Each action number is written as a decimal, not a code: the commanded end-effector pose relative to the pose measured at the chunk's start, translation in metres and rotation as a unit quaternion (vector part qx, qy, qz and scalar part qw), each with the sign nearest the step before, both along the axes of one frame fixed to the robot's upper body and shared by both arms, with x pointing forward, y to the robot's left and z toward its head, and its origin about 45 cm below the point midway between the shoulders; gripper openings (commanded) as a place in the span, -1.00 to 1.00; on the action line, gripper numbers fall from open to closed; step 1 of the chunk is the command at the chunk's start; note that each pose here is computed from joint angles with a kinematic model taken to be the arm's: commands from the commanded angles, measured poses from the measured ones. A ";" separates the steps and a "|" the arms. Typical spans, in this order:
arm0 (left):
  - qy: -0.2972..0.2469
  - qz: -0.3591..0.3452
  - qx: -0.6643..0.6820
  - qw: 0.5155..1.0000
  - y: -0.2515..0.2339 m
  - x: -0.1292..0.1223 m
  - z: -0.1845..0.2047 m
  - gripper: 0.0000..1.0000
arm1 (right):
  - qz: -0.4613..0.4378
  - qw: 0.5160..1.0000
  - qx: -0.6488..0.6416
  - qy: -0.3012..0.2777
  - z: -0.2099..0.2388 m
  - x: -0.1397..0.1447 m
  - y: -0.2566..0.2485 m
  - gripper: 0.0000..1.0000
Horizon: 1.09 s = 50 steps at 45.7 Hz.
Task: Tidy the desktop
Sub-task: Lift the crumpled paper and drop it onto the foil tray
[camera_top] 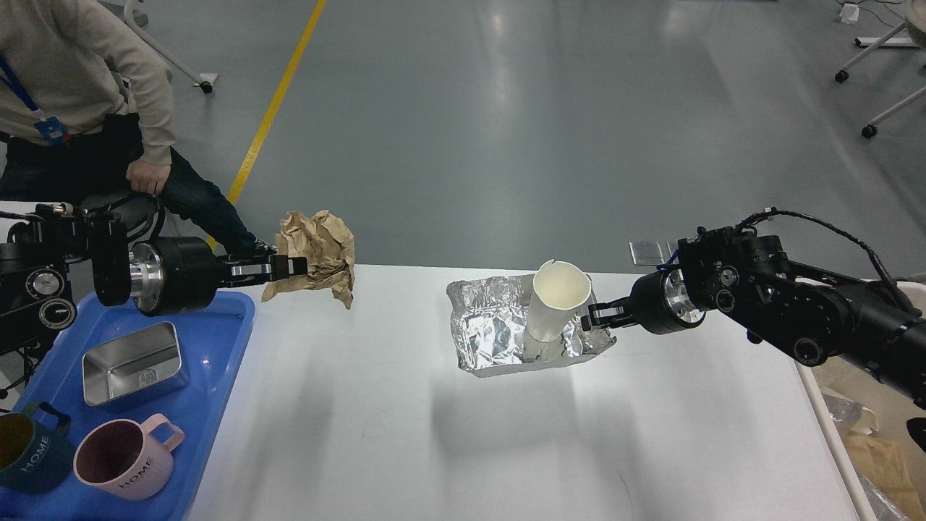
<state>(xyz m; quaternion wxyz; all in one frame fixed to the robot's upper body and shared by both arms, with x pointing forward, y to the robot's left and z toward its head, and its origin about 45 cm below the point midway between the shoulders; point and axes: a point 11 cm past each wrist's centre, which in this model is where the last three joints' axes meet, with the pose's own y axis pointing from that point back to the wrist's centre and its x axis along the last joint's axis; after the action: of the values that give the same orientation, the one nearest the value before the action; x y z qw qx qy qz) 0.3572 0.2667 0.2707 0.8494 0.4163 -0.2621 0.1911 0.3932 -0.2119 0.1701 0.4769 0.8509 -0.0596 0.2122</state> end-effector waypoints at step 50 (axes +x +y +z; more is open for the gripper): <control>0.043 -0.119 -0.048 0.991 -0.136 0.003 -0.059 -0.99 | 0.003 1.000 0.002 0.001 0.000 -0.001 0.003 -1.00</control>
<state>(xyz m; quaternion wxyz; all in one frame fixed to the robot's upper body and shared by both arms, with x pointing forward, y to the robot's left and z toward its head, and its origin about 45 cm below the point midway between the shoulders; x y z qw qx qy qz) 0.3599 0.1439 0.2166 0.8925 0.3548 -0.2636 0.0900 0.3923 -0.2064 0.1691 0.4732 0.8530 -0.0559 0.2128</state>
